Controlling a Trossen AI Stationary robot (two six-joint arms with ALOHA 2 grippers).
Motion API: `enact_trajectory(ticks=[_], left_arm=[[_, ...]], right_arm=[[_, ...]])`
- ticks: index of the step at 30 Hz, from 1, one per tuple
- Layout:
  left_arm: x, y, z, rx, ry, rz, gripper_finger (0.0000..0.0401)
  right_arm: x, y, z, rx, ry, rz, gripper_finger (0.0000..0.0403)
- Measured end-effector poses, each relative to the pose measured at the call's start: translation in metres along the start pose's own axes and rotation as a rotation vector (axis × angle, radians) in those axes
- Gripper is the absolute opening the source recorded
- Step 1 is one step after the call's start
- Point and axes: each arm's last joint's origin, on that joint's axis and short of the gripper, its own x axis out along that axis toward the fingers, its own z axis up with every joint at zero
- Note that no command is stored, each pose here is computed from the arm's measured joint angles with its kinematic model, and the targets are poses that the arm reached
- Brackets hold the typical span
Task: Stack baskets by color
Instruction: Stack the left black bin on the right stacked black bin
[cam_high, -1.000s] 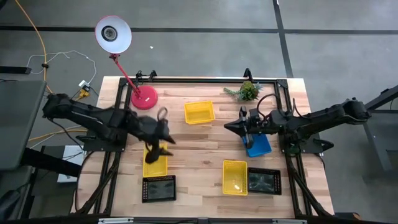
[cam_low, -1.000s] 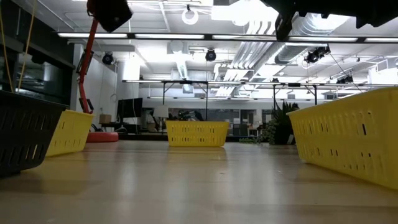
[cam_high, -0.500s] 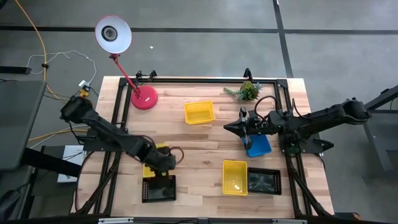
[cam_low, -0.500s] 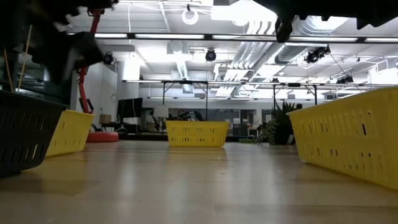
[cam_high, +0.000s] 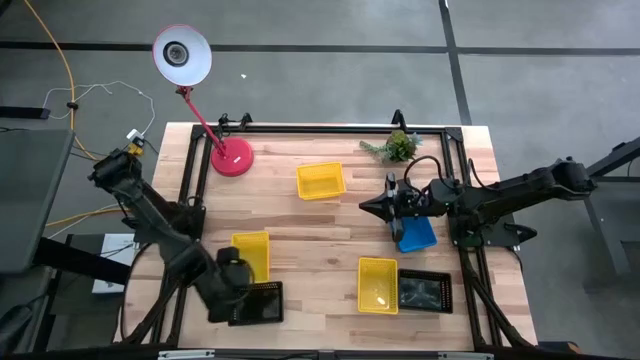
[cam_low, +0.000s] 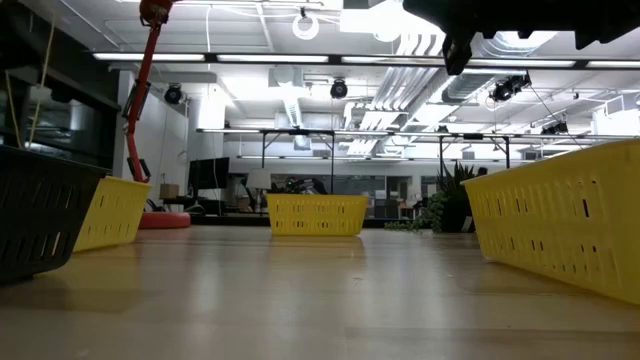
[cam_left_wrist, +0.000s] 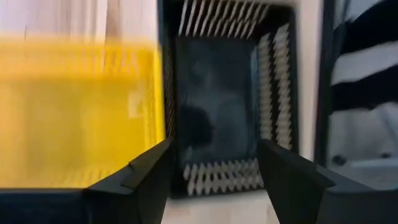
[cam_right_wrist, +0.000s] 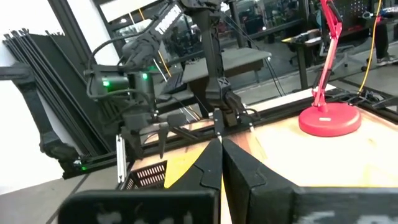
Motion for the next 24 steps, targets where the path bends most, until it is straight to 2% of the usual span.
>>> enact_trajectory(ticks=[3,8,13,19,24], left_arm=[[0.001,-0.006,-0.018,-0.006,0.032,0.014,0.0214],[0.004,-0.011,-0.038,-0.094,0.031,0.044,0.0213],[0.015,-0.003,-0.054,-0.196,0.048,0.09,0.0213],[0.024,0.002,-0.057,-0.306,-0.005,0.083,0.0213],[0.025,-0.003,-0.054,-0.325,-0.041,0.028,0.0213]], right_arm=[[0.0,0.0,-0.001,-0.001,0.015,-0.004,0.0],[0.0,-0.001,-0.002,-0.002,0.024,-0.007,0.0],[0.0,-0.001,-0.002,-0.002,0.026,-0.008,0.0],[0.0,-0.001,-0.003,-0.003,0.031,-0.01,0.0],[0.0,-0.001,-0.003,-0.003,0.031,-0.01,0.0]])
